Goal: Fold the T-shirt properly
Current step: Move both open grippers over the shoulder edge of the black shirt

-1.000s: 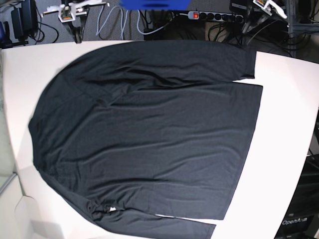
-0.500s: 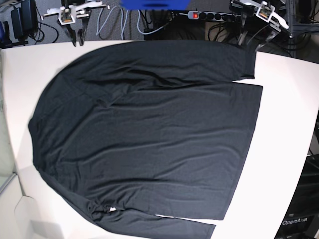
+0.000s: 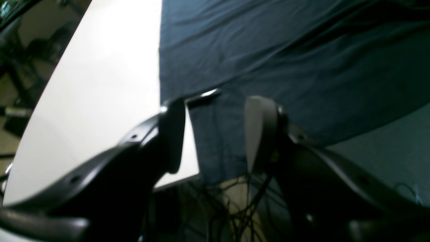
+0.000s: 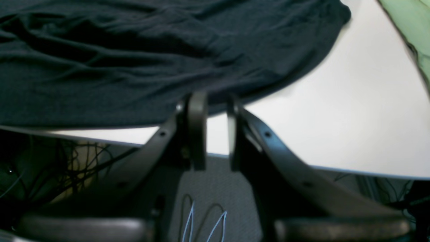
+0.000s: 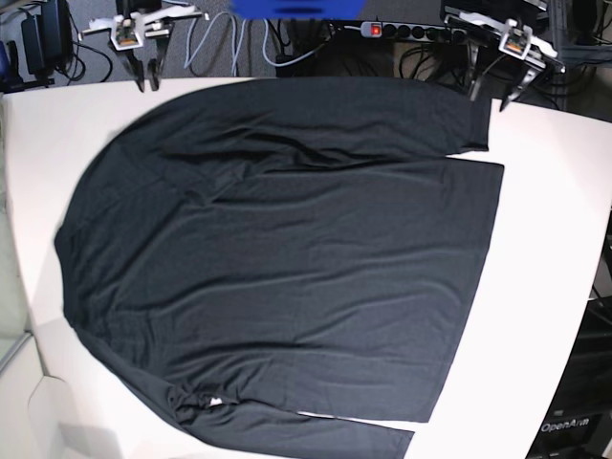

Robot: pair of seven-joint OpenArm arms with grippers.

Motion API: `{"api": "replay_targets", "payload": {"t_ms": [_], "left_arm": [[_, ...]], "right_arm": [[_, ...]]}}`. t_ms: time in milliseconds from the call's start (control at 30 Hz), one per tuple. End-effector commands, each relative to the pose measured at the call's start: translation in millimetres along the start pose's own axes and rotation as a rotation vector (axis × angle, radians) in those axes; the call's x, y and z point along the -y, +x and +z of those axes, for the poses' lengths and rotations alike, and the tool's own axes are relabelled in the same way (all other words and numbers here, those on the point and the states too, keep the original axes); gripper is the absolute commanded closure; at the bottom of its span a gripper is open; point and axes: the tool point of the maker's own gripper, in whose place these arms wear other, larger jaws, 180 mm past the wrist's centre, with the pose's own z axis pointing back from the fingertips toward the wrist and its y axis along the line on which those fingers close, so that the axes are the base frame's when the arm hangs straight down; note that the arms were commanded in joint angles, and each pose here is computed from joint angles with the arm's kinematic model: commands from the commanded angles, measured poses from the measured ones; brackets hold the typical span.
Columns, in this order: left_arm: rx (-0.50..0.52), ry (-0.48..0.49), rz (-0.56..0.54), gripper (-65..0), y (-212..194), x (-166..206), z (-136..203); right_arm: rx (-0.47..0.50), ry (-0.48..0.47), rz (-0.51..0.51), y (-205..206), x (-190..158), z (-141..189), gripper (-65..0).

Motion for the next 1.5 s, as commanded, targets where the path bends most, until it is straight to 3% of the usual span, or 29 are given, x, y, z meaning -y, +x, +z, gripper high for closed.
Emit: {"api": "replay_targets", "payload": {"t_ms": [0,467,633,933,1167,1467], "left_arm": [[0.028,-0.005,-0.008,-28.4,6.8,-2.1,1.6],[-0.01,0.073,-0.004,-28.5,-1.7,-19.1,-6.5],[0.017,0.075,-0.006,-35.2,3.5,-20.8,-15.4],[0.031,0.086,0.021,-35.7,6.7,-14.9,-21.9],[-0.041,0.156,0.08,-35.7,-4.9,-17.7,-19.4],[-0.094,0.136,0.088,-35.7,-16.2,-10.6,-15.4]], "right_arm": [[0.023,-0.007,0.009,5.6,3.5,4.1,-12.5],[0.023,-0.004,0.007,5.6,2.4,4.0,-12.5],[0.023,-0.005,0.006,5.6,2.2,4.1,-12.5],[0.023,-0.008,0.007,5.6,3.3,4.1,-12.5],[0.023,-0.009,0.006,5.6,3.0,4.1,-12.5],[0.024,-0.006,0.004,5.9,2.0,3.6,-12.5]]}}
